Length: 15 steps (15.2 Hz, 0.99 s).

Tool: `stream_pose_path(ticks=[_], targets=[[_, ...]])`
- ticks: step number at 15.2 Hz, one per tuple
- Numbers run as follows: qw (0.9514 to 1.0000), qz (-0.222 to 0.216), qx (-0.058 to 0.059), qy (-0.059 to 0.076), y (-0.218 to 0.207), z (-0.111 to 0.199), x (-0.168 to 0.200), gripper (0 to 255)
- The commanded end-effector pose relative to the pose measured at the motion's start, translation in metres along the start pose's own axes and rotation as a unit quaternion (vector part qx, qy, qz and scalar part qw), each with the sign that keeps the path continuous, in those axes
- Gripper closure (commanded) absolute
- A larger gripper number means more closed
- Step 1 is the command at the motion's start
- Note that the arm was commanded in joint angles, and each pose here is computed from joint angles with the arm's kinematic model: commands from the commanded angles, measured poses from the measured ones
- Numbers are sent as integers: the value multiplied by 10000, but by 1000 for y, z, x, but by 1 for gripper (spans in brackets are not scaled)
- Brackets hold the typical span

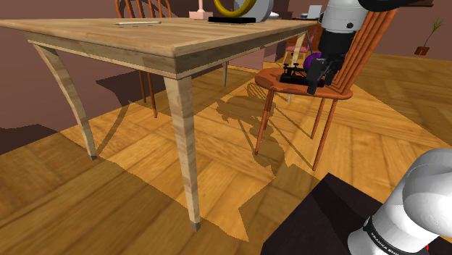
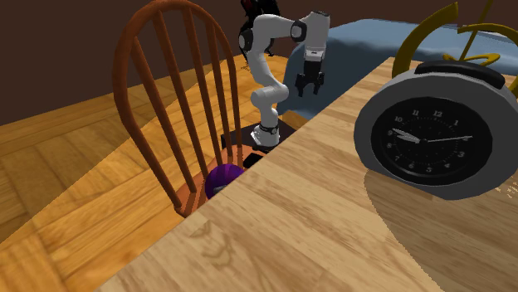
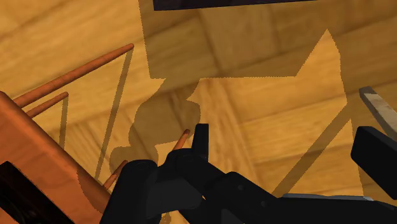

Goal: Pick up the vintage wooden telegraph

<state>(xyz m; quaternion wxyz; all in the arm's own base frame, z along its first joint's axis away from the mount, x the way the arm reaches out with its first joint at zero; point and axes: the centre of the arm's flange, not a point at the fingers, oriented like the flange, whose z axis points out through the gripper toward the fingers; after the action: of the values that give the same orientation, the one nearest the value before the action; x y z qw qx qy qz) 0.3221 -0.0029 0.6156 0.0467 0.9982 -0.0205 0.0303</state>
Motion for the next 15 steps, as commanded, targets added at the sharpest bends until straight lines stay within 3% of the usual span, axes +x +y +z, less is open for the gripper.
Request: stream_pose_path(ticks=[1, 15], targets=[[10000, 0, 0, 0, 0, 0, 0, 0], [9955, -908, 255, 57, 170, 26, 84, 0]])
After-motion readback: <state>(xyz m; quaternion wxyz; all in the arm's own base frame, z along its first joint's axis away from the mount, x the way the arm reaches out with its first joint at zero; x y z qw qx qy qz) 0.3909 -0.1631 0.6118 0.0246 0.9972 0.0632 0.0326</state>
